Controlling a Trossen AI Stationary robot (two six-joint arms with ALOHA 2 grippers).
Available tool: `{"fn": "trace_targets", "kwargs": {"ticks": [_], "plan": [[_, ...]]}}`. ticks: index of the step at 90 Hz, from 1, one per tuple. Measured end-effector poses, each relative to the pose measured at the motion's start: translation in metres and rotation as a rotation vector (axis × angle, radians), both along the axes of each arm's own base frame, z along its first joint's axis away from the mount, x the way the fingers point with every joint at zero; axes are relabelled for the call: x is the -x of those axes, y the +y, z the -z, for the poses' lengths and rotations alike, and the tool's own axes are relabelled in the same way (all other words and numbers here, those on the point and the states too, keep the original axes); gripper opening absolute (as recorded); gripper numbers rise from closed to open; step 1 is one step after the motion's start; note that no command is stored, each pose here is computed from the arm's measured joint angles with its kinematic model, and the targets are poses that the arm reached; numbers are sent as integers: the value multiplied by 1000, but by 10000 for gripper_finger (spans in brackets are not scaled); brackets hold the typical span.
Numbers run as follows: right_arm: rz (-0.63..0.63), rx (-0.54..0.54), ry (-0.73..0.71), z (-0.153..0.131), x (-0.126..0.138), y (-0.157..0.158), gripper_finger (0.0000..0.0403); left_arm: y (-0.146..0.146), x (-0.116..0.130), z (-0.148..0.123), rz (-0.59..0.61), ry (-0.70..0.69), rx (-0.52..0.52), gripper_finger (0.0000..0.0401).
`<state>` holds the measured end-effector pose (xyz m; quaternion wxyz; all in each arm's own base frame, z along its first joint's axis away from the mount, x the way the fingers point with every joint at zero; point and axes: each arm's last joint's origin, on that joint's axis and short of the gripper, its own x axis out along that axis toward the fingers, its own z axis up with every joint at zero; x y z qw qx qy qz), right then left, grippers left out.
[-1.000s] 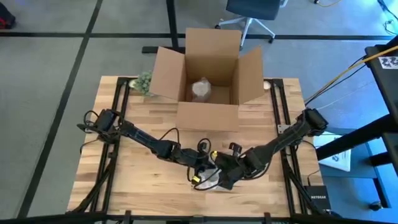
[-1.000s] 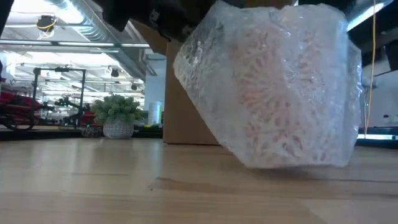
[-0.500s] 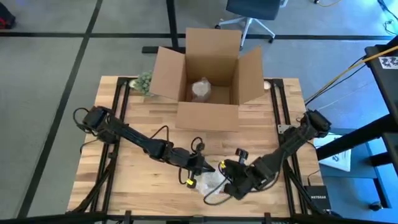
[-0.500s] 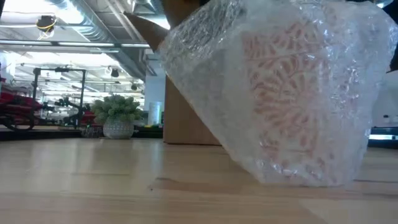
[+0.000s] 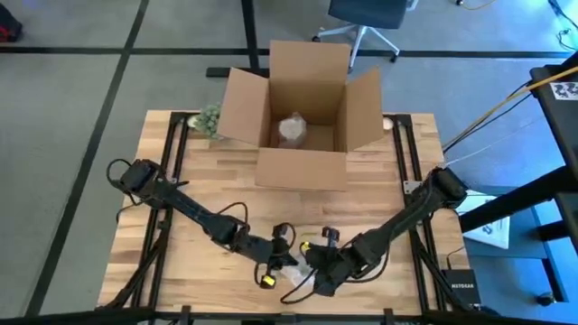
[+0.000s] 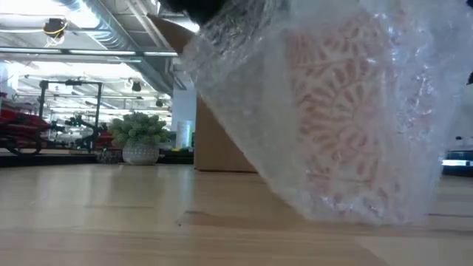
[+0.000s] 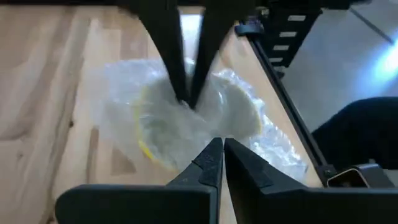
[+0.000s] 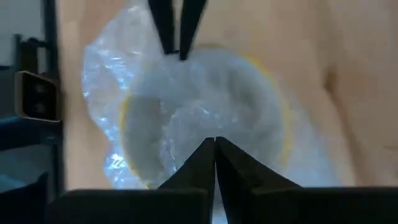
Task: Wrap mug
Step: Wrap the orange mug with bubble wrap
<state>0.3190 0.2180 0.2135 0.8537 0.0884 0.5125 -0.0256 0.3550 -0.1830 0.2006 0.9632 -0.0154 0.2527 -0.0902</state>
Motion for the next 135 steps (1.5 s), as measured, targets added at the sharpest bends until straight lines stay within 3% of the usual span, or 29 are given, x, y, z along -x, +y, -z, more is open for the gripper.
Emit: {"fn": "trace_targets", "kwargs": {"ticks": [15,26,37,48,83,101,115,125,135], "plan": [[-51,-50,45,5,-14,-8,0,2,0,2,-20,19,-12,0],[-77,-95,82,24,-29,-14,0,6,-1,2,-50,16,-34,0],[-70,-79,161,45,-35,-19,0,6,0,3,-53,13,-34,0],[-57,-62,190,47,-32,-20,0,7,1,5,-53,24,-40,0],[-56,-2,153,-22,-38,-18,0,8,4,11,-40,78,-94,0],[-45,11,154,-30,-38,-19,0,9,6,13,-46,102,-108,0],[-57,15,64,-10,-53,-13,0,10,6,14,-60,105,-121,0],[-69,34,98,14,-60,-11,0,10,9,19,-56,136,-135,0],[-69,44,175,37,-63,-13,0,10,5,10,-67,83,-112,0]]}}
